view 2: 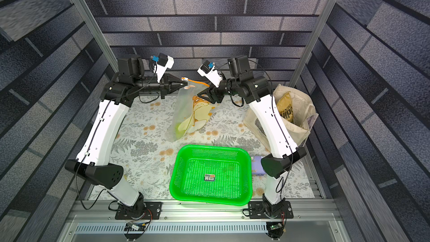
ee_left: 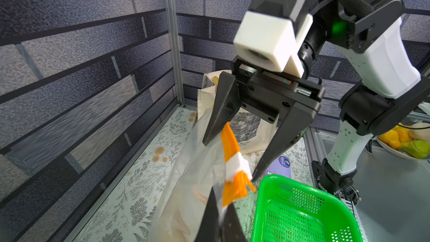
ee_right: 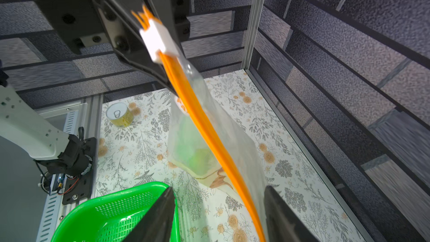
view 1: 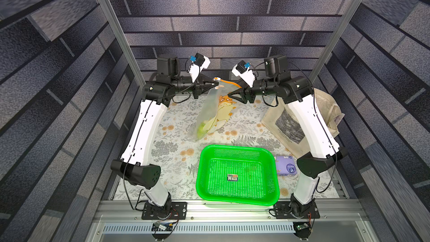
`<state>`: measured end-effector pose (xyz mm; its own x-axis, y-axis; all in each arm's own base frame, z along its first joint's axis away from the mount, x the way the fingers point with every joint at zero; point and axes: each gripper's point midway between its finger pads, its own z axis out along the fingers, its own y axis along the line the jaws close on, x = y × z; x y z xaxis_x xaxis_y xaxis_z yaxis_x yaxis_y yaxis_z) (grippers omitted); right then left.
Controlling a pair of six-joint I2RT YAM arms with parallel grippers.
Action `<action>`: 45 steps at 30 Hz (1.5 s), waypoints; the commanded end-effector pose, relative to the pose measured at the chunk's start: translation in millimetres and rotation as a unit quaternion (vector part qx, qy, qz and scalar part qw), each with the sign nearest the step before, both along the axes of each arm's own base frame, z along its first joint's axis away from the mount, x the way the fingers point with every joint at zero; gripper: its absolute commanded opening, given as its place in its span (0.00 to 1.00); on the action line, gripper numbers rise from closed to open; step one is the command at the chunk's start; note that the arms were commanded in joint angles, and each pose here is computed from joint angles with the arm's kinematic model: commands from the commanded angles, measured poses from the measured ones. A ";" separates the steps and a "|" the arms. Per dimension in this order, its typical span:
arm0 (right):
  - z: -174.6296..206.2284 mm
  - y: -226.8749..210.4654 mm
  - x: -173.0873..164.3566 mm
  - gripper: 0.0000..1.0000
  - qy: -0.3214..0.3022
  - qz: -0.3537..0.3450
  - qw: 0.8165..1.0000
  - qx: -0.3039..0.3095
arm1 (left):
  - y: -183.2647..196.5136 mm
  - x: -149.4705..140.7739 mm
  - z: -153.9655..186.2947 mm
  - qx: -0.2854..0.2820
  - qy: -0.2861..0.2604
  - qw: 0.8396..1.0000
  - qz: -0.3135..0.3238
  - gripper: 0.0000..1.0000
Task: Open the zip-top bag and take out the pear
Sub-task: Adjust the zipper food storage bag at the center of the board, then unzip the zipper on the zipper food storage bag.
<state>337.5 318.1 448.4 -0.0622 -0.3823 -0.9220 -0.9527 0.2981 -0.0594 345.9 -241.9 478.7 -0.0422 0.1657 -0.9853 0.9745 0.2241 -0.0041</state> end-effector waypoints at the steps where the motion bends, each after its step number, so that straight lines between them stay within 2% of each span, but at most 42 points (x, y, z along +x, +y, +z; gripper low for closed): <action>1: 41.1 11.0 -12.1 0.61 -0.027 0.037 0.996 0.071 | -4.3 -11.3 -9.9 0.006 0.010 0.999 -0.049 0.00; 5: 47.3 10.3 1.3 0.54 -0.041 0.009 0.996 0.073 | -7.4 -11.5 -12.7 0.003 0.014 0.998 -0.062 0.00; 10: 44.2 12.3 -1.6 0.42 -0.048 0.025 0.996 0.068 | -9.2 -12.8 -16.2 0.006 0.017 0.998 -0.066 0.00; 15: 43.3 20.8 -19.5 0.41 -0.037 0.081 0.993 0.081 | -13.3 -15.8 -19.8 0.008 0.023 0.997 -0.074 0.00; 20: 31.9 31.0 -25.4 0.41 -0.044 0.093 0.992 0.066 | -15.8 -17.1 -20.7 0.009 0.025 0.997 -0.077 0.00; 25: 21.4 36.6 -25.4 0.40 -0.063 0.086 0.993 0.047 | -16.3 -18.5 -19.4 0.008 0.022 0.997 -0.078 0.00; 29: 19.4 36.1 -21.9 0.29 -0.076 0.073 0.993 0.044 | -15.7 -18.9 -18.7 0.008 0.023 0.997 -0.077 0.00; 40: 31.5 26.1 -26.9 0.28 -0.108 0.056 0.991 0.049 | -15.7 -16.4 -22.5 0.010 0.030 0.997 -0.076 0.00; 45: 36.8 26.6 -31.5 0.23 -0.112 0.063 0.990 0.065 | -16.6 -15.4 -23.1 0.009 0.034 0.996 -0.076 0.00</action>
